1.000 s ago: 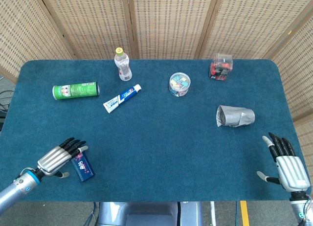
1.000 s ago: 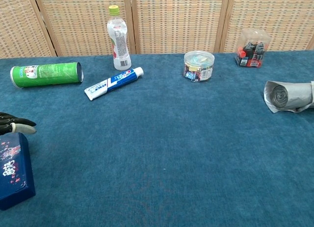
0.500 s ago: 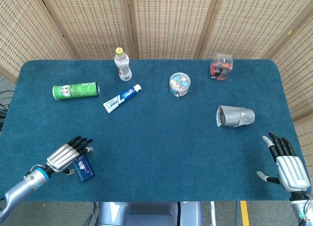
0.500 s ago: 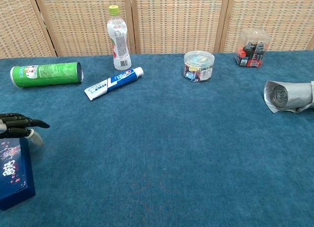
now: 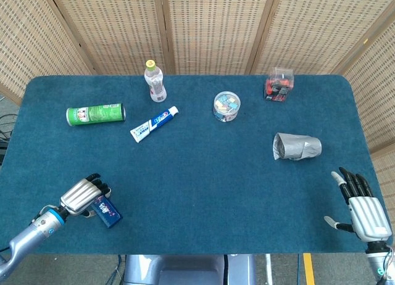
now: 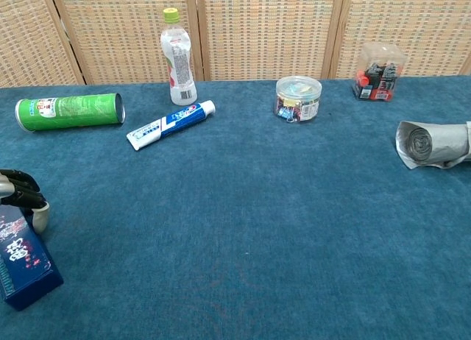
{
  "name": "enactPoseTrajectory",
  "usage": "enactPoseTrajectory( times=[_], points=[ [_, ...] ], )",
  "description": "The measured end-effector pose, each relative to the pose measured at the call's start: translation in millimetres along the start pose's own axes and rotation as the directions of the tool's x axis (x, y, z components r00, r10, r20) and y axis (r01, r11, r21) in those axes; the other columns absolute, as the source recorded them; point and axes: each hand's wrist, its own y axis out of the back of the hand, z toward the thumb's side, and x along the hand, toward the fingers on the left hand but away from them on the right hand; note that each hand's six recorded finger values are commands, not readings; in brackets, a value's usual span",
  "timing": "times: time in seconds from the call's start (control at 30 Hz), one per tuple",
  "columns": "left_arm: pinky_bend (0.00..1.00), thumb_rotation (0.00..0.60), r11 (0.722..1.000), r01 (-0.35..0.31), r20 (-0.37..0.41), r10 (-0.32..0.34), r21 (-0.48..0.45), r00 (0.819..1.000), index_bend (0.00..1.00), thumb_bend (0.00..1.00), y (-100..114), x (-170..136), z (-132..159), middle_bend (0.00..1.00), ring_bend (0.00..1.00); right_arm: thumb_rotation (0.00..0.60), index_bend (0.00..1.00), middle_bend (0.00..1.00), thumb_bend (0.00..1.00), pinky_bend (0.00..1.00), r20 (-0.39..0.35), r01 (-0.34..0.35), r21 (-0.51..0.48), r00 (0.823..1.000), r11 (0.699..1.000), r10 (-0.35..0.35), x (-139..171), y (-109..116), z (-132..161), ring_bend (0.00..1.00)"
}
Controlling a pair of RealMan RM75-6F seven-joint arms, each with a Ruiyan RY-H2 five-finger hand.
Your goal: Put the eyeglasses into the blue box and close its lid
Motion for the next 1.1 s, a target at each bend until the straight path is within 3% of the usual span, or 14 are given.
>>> enactPoseTrajectory(
  times=[0.1,0.17,0.23,0.27,0.3,0.37,0.43,0.7,0.9,1.03,1.1],
  points=[
    [0.18,0.600,1.000,-0.007,-0.005,0.007,0.002,1.000,0.59,0.31,-0.6,0.9,-1.0,0.53,0.36,0.600,0.00,0.00,0.00,0.00,0.000,0.000,0.000,1.000,1.000,0.000,-0.1,0.0,0.0,0.00],
    [0.18,0.600,1.000,-0.010,-0.007,0.010,0.005,1.000,0.58,0.28,-0.7,1.3,-1.8,0.43,0.31,0.600,0.00,0.00,0.00,0.00,0.000,0.000,0.000,1.000,1.000,0.000,-0.1,0.0,0.1,0.00],
    [0.16,0.600,1.000,-0.012,-0.009,0.012,0.006,1.000,0.44,0.22,-0.9,1.4,-2.7,0.15,0.12,0.600,0.00,0.00,0.00,0.00,0.000,0.000,-0.001,1.000,1.000,0.000,-0.1,0.0,0.1,0.00],
    [0.13,0.600,1.000,-0.010,-0.011,0.010,0.004,1.000,0.31,0.18,-1.3,1.3,-3.1,0.05,0.04,0.600,0.00,0.00,0.00,0.00,0.000,-0.001,-0.001,1.000,1.000,0.001,-0.1,0.0,0.1,0.00],
    [0.09,0.600,1.000,-0.007,-0.013,0.007,0.002,1.000,0.23,0.15,-1.7,1.1,-3.6,0.01,0.01,0.600,0.00,0.00,0.00,0.00,0.000,-0.001,-0.001,1.000,1.000,0.001,-0.1,0.0,0.1,0.00],
    [0.01,0.600,1.000,-0.002,-0.015,0.002,-0.009,1.000,0.05,0.11,-1.7,0.3,-5.0,0.00,0.00,0.600,0.00,0.00,0.00,0.00,0.000,-0.001,-0.002,1.000,1.000,0.001,-0.1,0.0,0.2,0.00],
    [0.00,0.600,1.000,-0.003,-0.019,0.002,-0.023,1.000,0.00,0.09,0.2,-2.0,-7.0,0.00,0.00,0.600,0.00,0.00,0.00,0.00,-0.001,0.000,-0.003,1.000,1.000,0.000,-0.1,0.1,0.2,0.00],
    [0.00,0.600,0.994,-0.079,-0.025,0.077,-0.077,0.997,0.00,0.08,24.2,-24.3,-15.2,0.00,0.00,0.600,0.00,0.00,0.00,0.00,-0.001,0.000,-0.001,1.000,1.000,0.000,-0.1,0.0,0.1,0.00],
    [0.00,0.600,0.977,-0.176,-0.106,0.164,-0.119,0.981,0.00,0.08,53.3,-55.8,-36.5,0.00,0.00,0.600,0.00,0.00,0.00,0.00,0.000,0.002,0.000,1.000,1.000,-0.002,0.0,0.1,0.3,0.00],
    [0.00,0.600,0.951,-0.270,-0.247,0.228,-0.150,0.942,0.00,0.09,63.6,-74.1,-55.8,0.00,0.00,0.600,0.00,0.00,0.00,0.00,0.000,0.002,0.001,1.000,1.000,-0.002,-0.1,0.1,0.5,0.00],
    [0.00,0.600,0.929,-0.333,-0.344,0.263,-0.163,0.901,0.00,0.09,67.7,-85.9,-67.8,0.00,0.00,0.600,0.00,0.00,0.00,0.00,0.000,0.003,0.002,1.000,1.000,-0.003,0.0,0.2,0.4,0.00]
  ],
)
